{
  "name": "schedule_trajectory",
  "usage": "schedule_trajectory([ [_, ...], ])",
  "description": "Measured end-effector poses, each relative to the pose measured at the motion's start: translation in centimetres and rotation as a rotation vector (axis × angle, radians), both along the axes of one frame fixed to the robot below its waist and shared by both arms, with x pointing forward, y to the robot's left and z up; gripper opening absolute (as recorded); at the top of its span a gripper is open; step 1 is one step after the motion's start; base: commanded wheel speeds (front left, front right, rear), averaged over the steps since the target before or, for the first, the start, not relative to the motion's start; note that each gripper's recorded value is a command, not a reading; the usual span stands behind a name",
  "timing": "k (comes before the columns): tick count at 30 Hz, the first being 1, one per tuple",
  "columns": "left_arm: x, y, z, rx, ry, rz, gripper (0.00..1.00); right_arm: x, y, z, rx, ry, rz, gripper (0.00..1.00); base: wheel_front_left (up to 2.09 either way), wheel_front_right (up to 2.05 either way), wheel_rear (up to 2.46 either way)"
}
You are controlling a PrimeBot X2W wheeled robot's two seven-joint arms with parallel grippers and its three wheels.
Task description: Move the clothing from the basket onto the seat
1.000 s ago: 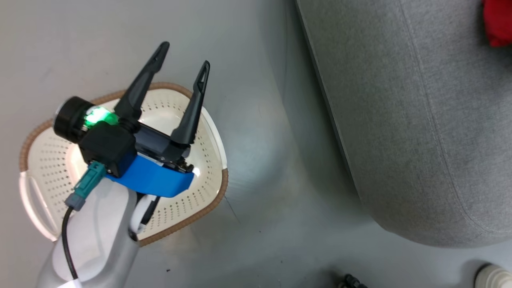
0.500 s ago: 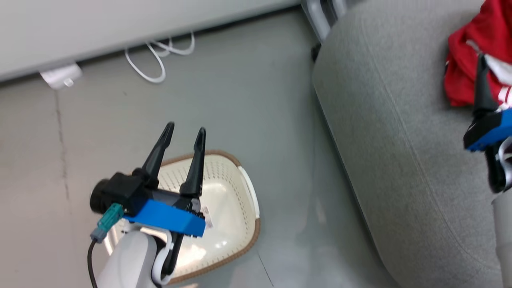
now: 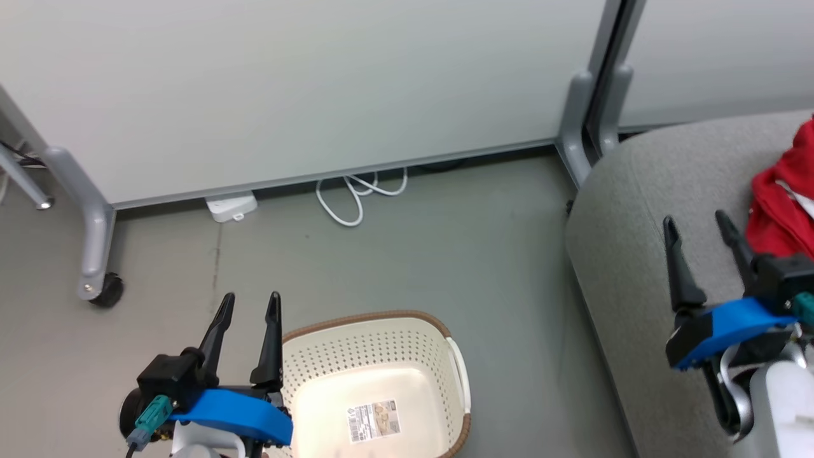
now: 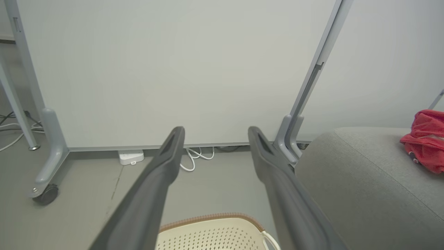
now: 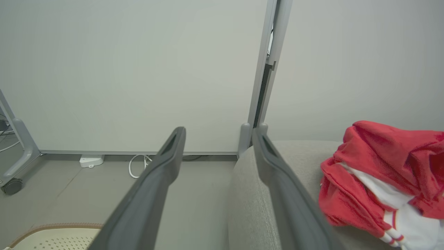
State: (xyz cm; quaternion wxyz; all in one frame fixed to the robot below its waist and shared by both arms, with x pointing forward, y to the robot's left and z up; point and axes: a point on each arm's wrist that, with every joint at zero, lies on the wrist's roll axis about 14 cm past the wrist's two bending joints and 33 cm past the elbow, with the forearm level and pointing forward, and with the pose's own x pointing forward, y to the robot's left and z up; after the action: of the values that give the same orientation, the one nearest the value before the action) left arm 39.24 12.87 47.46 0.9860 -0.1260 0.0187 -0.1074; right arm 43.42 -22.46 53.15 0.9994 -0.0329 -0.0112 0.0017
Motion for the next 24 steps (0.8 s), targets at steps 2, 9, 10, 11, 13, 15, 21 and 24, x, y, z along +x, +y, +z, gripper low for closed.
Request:
schedule_trajectory([
  [2,-0.8,1.3,0.0,0.000,0.001,0.041,1.00,-0.7,1.3,0.0,0.013,-0.003,0.025,1.00,0.00,0.00,0.00],
  [9,-2.6,4.7,0.0,-0.001,0.005,0.151,1.00,-2.5,4.9,-0.7,0.060,0.005,0.091,1.00,0.00,0.00,0.00],
  [10,-2.8,5.1,0.0,-0.003,0.007,0.162,1.00,-2.7,5.2,-0.9,0.065,0.011,0.098,1.00,0.00,0.00,0.00],
  [11,-2.9,5.4,-0.1,-0.003,0.010,0.173,1.00,-2.8,5.5,-1.2,0.071,0.018,0.104,1.00,0.00,0.00,0.00],
  [13,-3.3,5.8,-0.5,-0.003,0.020,0.186,1.00,-3.1,6.1,-1.6,0.078,0.030,0.116,1.00,0.00,0.00,0.00],
  [15,-3.4,6.0,-0.7,-0.003,0.027,0.193,1.00,-3.3,6.5,-1.9,0.087,0.037,0.125,1.00,0.00,0.00,0.00],
  [21,-3.6,6.1,-0.9,0.000,0.034,0.198,1.00,-3.8,6.6,-2.4,0.097,0.048,0.127,1.00,0.00,0.00,0.00],
  [24,-3.6,6.1,-0.9,-0.002,0.034,0.200,1.00,-3.9,6.6,-2.6,0.109,0.054,0.126,1.00,0.00,0.00,0.00],
])
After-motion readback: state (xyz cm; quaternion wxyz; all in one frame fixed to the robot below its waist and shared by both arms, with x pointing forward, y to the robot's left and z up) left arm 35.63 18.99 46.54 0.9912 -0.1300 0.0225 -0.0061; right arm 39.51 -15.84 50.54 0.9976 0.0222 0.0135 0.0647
